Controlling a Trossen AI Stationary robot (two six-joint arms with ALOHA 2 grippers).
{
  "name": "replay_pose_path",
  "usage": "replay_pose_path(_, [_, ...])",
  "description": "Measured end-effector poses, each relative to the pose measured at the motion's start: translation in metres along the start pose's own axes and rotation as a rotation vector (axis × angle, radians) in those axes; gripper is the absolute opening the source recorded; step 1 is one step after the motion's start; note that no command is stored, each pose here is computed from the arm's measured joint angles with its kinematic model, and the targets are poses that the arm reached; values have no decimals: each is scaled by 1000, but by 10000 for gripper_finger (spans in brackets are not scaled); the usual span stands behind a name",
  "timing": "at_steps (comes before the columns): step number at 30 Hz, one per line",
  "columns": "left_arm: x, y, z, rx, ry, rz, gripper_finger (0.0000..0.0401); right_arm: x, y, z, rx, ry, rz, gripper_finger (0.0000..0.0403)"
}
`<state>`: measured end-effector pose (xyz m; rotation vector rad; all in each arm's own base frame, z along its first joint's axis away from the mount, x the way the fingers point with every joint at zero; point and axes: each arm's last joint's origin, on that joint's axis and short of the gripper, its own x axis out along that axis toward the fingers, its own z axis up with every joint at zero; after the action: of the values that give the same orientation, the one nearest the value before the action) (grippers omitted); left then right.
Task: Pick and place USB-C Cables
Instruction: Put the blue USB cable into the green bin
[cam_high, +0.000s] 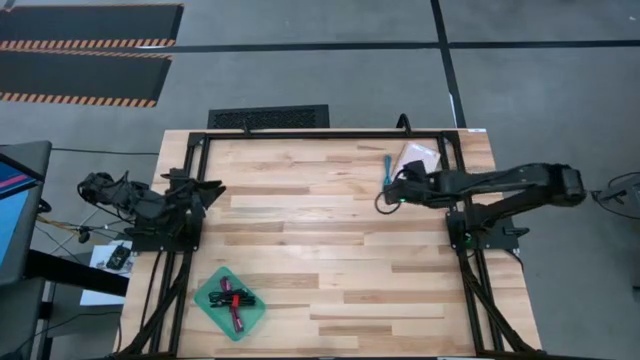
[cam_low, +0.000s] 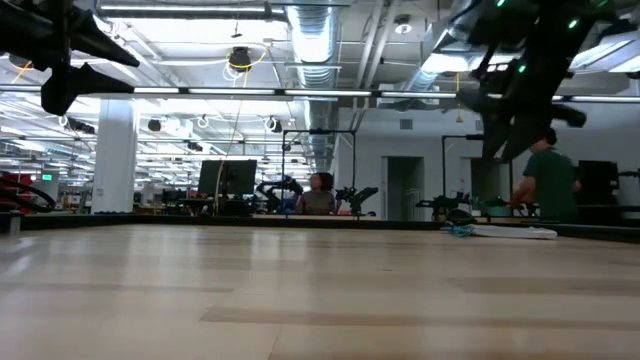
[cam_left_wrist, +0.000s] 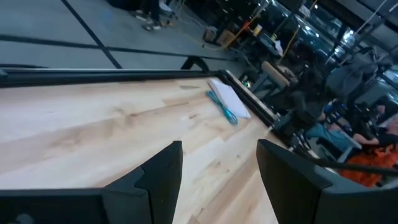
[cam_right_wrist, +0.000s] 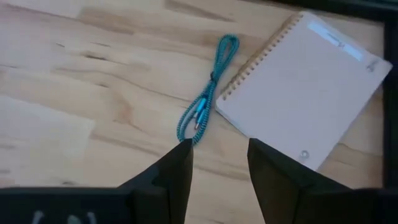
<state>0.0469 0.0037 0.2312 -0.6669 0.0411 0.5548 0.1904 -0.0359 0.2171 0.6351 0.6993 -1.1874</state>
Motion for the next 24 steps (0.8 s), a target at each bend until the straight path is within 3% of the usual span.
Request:
replay_pose_path(4, [0, 0, 0, 7, -13, 10, 194, 28, 11, 1, -32, 14, -72, 186])
replay_pose_path(9, [0, 1, 0, 30, -20, 18, 194, 62, 13, 4, 6, 71, -151, 245])
replay_pose_path(13, [0, 1, 1, 38, -21, 19, 194, 80, 18, 5, 19, 104, -133, 282])
replay_pose_path(17, [0, 1, 1, 51, -21, 20, 194, 90, 27, 6, 29, 117, -65, 291])
replay_pose_path(24, [0, 2, 0, 67, -15, 26, 194, 115, 33, -7, 36, 169, -92, 291])
